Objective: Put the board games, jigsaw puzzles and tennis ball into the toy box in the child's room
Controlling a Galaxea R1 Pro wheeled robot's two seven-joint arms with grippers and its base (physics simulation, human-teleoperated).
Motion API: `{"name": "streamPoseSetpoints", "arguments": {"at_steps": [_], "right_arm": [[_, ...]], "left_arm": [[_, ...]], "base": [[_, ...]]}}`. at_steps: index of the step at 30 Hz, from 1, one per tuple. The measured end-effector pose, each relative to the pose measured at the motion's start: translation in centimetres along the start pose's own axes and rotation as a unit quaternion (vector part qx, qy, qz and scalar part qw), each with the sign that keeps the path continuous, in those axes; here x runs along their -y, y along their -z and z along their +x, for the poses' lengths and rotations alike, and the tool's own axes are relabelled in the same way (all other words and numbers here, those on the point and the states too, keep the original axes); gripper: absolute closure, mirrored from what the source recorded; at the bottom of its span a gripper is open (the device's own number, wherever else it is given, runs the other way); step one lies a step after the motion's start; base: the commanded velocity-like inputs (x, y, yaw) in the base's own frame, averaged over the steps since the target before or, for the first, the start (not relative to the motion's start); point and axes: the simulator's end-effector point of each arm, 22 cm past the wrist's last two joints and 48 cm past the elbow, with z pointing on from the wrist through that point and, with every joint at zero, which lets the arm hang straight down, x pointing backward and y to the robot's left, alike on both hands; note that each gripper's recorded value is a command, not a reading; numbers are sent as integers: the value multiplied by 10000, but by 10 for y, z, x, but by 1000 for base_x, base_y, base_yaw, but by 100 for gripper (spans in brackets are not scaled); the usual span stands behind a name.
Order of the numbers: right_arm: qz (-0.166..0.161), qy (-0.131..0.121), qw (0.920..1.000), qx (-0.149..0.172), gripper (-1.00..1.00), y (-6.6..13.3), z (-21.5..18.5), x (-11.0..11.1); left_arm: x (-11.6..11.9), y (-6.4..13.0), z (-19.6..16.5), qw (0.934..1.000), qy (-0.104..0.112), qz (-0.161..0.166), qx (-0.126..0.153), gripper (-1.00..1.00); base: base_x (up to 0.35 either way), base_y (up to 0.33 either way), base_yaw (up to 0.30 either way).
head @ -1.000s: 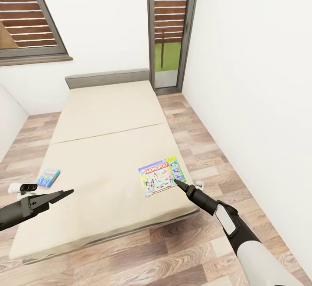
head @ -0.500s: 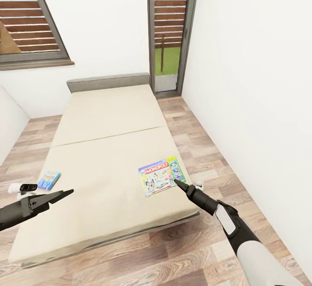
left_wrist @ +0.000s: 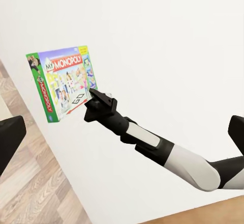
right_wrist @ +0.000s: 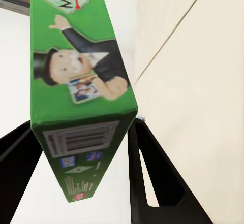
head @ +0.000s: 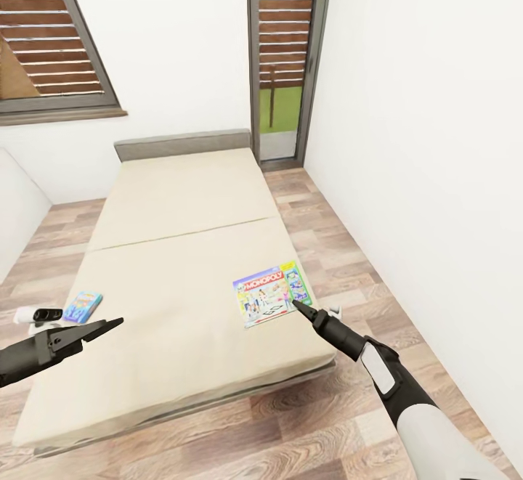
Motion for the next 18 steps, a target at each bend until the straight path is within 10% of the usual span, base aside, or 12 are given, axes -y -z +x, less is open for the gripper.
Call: {"name": "streamPoseSetpoints", "arguments": {"at_steps": [18], "right_arm": [[-82,113,9999,52,100,1,-8,-15]], "left_arm": [[13,2,-5,9999,-133,52,40,-100]], "base": [[0,0,56]]}}
